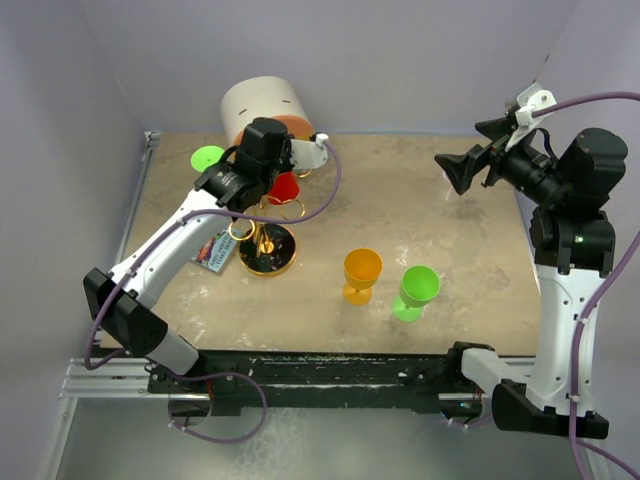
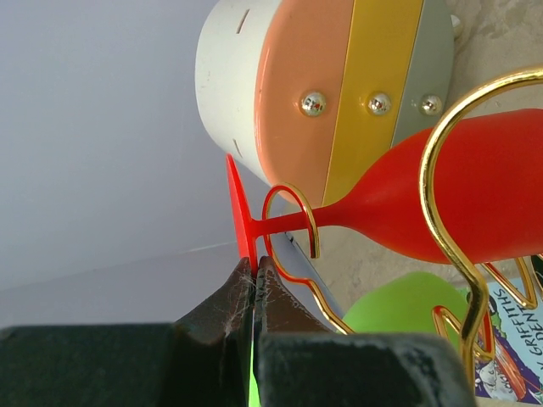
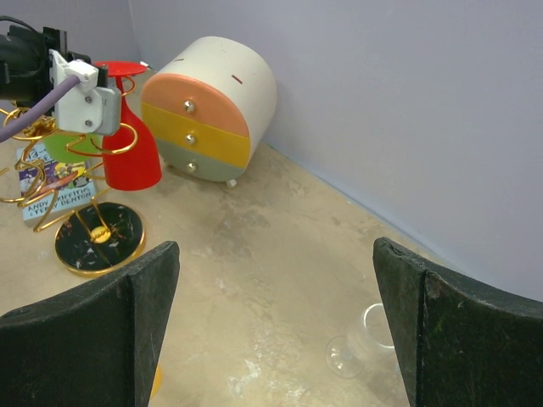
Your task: Place the wine glass upside down on the wine glass rack
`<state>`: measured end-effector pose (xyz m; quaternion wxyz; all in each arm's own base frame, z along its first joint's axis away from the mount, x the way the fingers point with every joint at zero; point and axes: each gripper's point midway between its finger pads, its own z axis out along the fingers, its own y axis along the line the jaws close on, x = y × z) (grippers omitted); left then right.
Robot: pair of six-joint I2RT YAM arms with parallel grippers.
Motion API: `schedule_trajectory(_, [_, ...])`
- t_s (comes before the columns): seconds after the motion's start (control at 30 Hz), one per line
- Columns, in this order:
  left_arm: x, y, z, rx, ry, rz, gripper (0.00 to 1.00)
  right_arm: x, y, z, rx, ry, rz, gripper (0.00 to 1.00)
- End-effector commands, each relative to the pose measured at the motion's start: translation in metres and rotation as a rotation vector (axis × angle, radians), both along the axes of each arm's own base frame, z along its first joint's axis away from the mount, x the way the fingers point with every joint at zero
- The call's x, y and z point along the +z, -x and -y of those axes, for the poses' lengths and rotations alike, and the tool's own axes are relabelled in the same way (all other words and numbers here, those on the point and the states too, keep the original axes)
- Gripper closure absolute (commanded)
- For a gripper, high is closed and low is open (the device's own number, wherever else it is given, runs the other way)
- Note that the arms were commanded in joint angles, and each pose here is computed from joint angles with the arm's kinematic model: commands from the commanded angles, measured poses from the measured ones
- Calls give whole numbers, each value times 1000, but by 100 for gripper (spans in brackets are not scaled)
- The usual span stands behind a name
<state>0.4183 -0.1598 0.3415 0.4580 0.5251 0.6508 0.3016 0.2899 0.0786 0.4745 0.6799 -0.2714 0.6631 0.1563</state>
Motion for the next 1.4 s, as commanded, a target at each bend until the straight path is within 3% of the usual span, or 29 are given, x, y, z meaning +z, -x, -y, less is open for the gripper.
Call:
schedule_trajectory(0.0, [27,-6,-3,29,11,72,100,16,6,-3,18,-6,55,2])
schedule_trajectory(0.57, [3,-8,2,40,15,-14,99,15,5,-3,19,-7,53,2])
schedule_trajectory(1.37, [8,1,11,14,127,-58,73,13,4,-1,10,-7,52,2])
